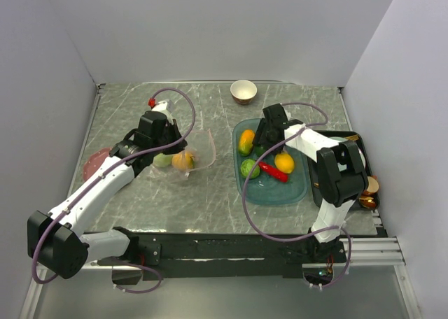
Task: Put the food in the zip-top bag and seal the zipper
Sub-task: Pick up the fake fruit from the bin, then place the fake fruit in the zipper food storage bag.
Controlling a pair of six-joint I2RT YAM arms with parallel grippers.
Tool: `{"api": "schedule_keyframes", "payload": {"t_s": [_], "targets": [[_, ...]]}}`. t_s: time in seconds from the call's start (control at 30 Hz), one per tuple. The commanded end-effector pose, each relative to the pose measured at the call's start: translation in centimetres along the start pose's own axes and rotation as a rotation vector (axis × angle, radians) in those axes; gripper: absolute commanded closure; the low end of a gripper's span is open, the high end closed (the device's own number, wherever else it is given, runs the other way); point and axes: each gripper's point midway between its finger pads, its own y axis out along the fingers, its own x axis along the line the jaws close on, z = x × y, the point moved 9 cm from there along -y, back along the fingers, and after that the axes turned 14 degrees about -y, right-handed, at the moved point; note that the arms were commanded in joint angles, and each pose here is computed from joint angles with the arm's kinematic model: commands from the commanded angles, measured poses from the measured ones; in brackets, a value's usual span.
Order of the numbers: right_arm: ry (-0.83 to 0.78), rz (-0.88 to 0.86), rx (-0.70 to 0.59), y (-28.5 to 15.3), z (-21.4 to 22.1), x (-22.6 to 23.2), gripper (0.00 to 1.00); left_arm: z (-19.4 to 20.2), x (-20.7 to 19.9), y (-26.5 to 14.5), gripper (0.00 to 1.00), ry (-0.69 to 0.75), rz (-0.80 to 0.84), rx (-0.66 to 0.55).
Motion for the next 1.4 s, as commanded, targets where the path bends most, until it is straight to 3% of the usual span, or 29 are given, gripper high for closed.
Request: {"api": "schedule_keyframes", "payload": {"t_s": [0.0,0.5,1.03,1.23,1.37], "targets": [[0.003,-0.013,-0.088,-1.7,-1.8,0.1,0.50,-1.0,-0.7,-0.4,0.99,0.009,0.036,-0.041],[0.028,-0.119,-0.147,-6.2,-1.7,0.2,0.64,-1.2,-1.1,-0.4,0.99,0.012,0.042,-0.037],[0.061,-0.322,-0.209,-11.9,-0.7,0.8,0.63,-1.4,-1.1,-0.4,0.99,0.026,0.028,-0.043],[0.094,-0.345,-0.194,-11.9,0.3,0.6,0.62,-1.4,-1.2,-0.4,0.99,0.017,0.048,-0.041],[0.131,-0.460,-0.186,-12.6,1.2,1.8,0.62,-1.1,-1.1,-0.2,0.99,0.014,0.047,-0.029]]}}
